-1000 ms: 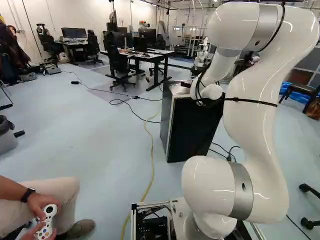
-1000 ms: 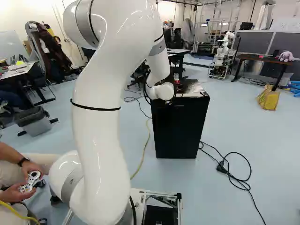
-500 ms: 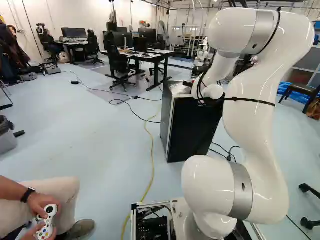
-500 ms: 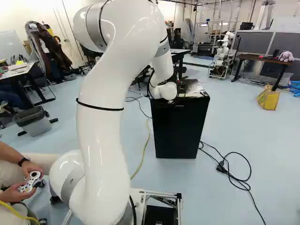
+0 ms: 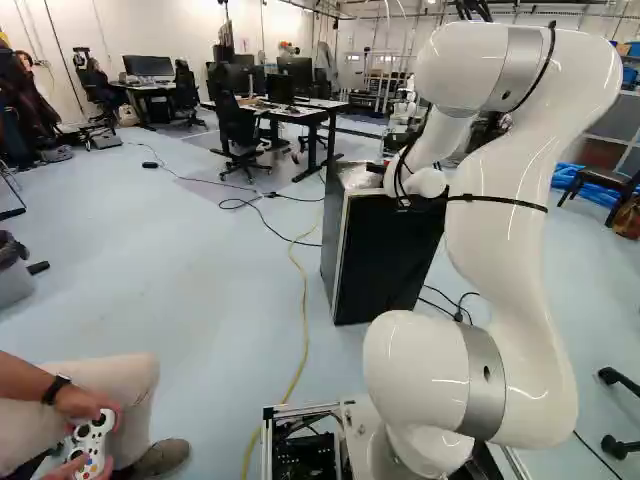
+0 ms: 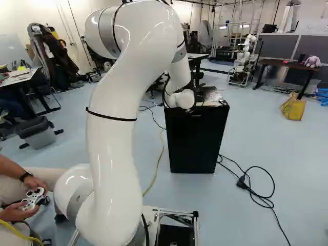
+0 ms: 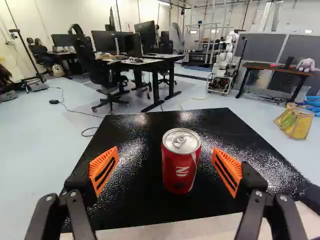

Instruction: Grab a drink from the fridge

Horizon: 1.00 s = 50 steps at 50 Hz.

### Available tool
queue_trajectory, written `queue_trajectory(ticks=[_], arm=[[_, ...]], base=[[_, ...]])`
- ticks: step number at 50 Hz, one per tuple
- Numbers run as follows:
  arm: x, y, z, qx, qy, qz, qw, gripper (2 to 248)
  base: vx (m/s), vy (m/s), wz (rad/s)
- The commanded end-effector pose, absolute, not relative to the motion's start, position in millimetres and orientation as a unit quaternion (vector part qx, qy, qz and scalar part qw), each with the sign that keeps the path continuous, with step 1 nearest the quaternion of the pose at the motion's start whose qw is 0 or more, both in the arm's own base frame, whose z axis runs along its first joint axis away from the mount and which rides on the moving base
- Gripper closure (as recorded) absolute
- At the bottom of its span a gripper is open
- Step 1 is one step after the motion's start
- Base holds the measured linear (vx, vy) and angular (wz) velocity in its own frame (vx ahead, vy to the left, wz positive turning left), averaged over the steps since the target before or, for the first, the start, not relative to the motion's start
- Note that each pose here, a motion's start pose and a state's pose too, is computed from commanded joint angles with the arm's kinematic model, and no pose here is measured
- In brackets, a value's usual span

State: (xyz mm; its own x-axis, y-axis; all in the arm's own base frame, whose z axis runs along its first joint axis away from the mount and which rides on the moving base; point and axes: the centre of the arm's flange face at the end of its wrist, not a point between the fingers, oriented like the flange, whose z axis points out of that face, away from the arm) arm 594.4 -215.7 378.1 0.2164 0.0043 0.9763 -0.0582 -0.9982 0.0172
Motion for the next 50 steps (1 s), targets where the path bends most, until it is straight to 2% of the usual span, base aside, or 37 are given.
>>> queue_trajectory(ticks=[50], arm=[[603.0, -230.1, 376.0, 0.776, -0.026, 0.629, 0.028, 3]], base=[[0.000, 0.000, 0.000]])
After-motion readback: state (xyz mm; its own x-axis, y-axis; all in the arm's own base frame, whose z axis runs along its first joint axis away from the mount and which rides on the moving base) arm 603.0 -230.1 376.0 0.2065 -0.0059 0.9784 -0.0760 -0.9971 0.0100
